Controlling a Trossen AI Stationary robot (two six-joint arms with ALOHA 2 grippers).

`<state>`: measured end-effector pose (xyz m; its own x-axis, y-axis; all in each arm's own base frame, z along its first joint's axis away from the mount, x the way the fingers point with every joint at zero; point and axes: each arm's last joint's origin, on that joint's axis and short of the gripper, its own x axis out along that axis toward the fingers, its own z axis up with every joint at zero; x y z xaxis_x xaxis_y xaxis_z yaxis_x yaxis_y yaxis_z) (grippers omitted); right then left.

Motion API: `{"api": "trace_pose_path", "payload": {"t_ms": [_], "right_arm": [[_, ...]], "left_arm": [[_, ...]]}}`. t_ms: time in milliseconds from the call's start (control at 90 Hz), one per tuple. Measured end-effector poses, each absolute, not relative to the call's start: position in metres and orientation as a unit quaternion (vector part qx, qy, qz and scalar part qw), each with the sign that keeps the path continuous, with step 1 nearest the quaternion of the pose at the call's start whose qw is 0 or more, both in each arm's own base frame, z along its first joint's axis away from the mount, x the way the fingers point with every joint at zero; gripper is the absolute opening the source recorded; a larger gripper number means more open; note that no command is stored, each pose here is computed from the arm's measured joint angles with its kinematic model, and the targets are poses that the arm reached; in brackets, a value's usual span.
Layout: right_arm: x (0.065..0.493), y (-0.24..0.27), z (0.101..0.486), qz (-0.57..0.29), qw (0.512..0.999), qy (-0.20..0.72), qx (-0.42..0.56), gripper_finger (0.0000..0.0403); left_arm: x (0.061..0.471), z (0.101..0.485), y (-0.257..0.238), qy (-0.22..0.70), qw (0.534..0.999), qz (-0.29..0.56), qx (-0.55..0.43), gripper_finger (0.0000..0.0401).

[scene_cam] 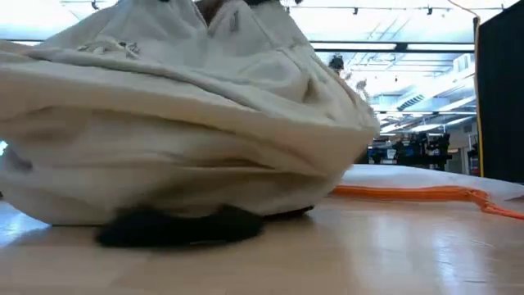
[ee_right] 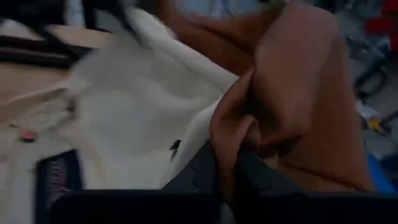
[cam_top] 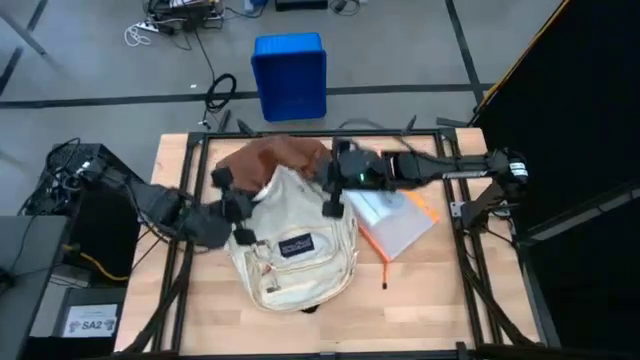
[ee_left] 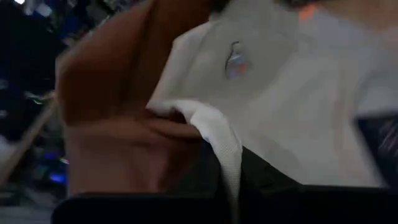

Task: Unpack backpack
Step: Remove the pink cellphone from the white backpack

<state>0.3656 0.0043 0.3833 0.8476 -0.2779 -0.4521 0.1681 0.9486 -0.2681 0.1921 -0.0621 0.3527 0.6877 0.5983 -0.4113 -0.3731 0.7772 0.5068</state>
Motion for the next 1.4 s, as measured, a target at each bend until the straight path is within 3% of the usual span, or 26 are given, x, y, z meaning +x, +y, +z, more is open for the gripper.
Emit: {"api": "trace_pose_path", "payload": {"t_ms": [222,478,722,978,1200,1400], "right_arm": [[0.365,-0.023,0.37,-0.15,0.944,0.288,-0.057,0.0],[0.369,-0.053,0.325,-0.166,0.918,0.361,-0.015,0.0013],[0.37,-0.068,0.317,-0.181,0.912,0.369,-0.019,0.0096],[0.369,-0.068,0.321,-0.193,0.911,0.362,-0.036,0.0174],[0.372,-0.053,0.321,-0.166,0.915,0.363,-0.067,0.0194],[0.374,-0.034,0.322,-0.139,0.918,0.361,-0.085,0.0189]], "left_arm": [[0.193,0.346,-0.052,0.323,0.889,0.277,0.166,0.0],[0.192,0.333,-0.039,0.367,0.869,0.286,0.168,0.0014],[0.189,0.332,-0.029,0.394,0.847,0.289,0.211,0.0104],[0.189,0.346,-0.027,0.372,0.852,0.302,0.21,0.0189],[0.208,0.337,-0.056,0.371,0.918,0.09,0.108,0.0195],[0.231,0.29,-0.11,0.398,0.91,-0.026,0.116,0.0189]]}}
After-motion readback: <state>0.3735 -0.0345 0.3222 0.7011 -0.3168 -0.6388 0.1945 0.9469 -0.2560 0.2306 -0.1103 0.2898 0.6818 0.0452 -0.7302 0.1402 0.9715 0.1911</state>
